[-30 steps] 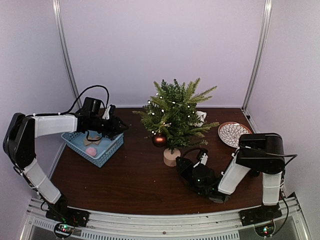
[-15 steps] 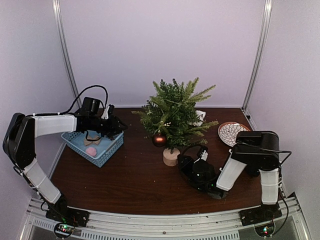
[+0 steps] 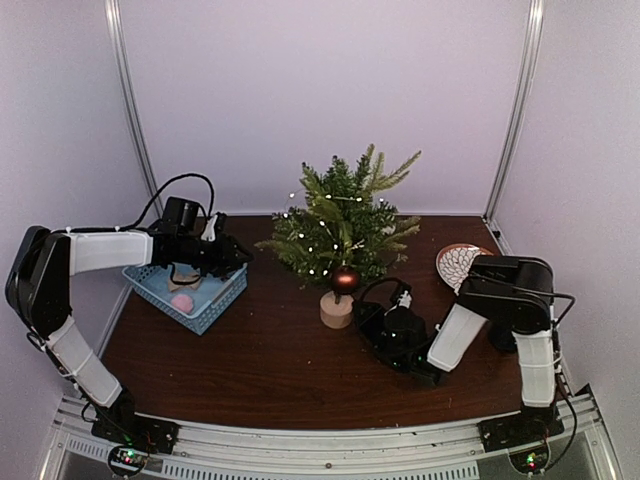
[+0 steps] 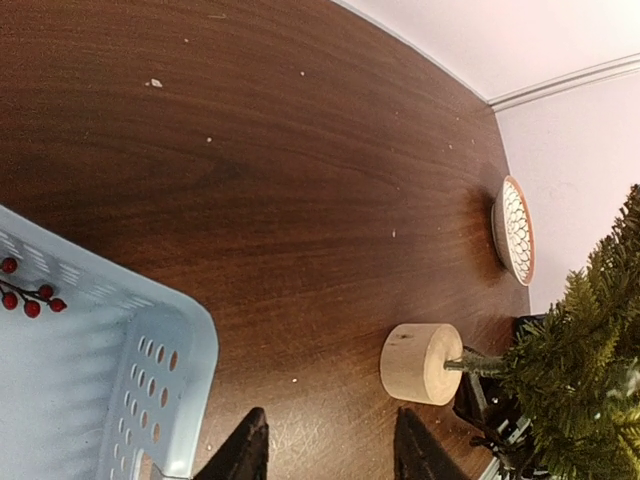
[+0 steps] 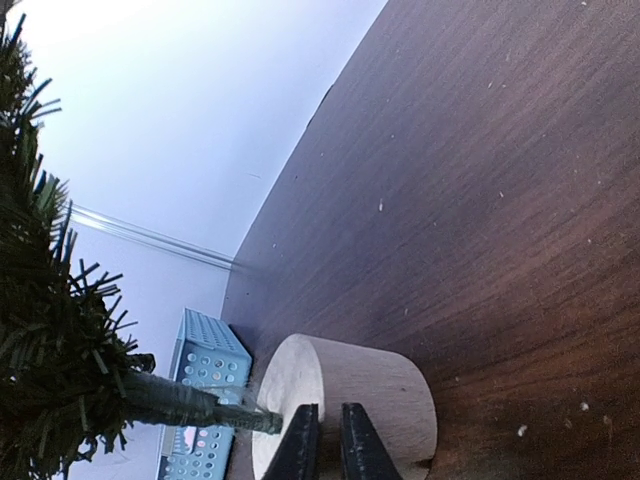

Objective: Decorate the small christmas tree

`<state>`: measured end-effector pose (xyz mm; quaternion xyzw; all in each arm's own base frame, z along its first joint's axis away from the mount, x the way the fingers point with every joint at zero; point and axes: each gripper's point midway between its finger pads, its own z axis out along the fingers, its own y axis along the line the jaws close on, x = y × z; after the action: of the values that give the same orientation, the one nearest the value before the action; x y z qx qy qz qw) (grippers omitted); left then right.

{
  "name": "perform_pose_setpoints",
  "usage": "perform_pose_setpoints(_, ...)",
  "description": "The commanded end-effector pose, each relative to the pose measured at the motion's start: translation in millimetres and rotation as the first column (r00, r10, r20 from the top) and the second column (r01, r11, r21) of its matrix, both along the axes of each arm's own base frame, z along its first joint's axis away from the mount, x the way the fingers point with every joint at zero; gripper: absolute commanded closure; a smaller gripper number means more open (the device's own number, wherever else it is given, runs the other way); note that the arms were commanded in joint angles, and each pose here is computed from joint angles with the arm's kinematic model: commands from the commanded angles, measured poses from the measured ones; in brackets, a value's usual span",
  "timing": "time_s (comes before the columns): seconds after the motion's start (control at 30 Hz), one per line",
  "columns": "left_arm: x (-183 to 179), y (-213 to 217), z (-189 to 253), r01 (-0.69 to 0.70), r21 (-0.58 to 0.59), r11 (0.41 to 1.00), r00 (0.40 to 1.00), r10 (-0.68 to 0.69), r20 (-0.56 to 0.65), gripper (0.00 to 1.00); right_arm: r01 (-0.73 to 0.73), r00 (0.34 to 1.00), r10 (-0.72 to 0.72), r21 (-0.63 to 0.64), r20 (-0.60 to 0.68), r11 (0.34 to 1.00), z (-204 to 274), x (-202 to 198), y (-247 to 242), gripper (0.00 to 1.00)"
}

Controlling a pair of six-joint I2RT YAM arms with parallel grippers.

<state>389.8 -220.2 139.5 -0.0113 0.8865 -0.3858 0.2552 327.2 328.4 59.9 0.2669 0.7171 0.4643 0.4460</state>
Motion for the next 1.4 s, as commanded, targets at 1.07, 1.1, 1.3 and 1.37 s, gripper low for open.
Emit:
perform_pose_setpoints(1.07,2.6,29.1,2.1,-0.037,-0.002,0.999,0.999,0.037,0.019,0.56,-0.160,0.986,0.154,0.109,0.063,0.981,18.5,67.6,24.6,0.88)
perform_pose_setpoints(1.1,3.2,31.8,4.3,-0.044,-0.001,0.999,0.999,0.044,0.024,0.56,-0.149,0.988,0.143,0.102,0.064,0.984,21.5,67.2,19.8,0.86)
perform_pose_setpoints(1.3,5.8,56.5,21.0,-0.098,0.008,0.995,0.994,0.098,0.042,0.51,-0.085,0.995,0.083,0.052,0.052,0.995,30.4,56.3,-12.2,0.81)
perform_pose_setpoints(1.37,6.6,71.1,25.8,-0.134,0.011,0.991,0.990,0.134,0.039,0.48,-0.063,0.997,0.062,0.030,0.049,0.998,34.8,52.6,-22.9,0.80)
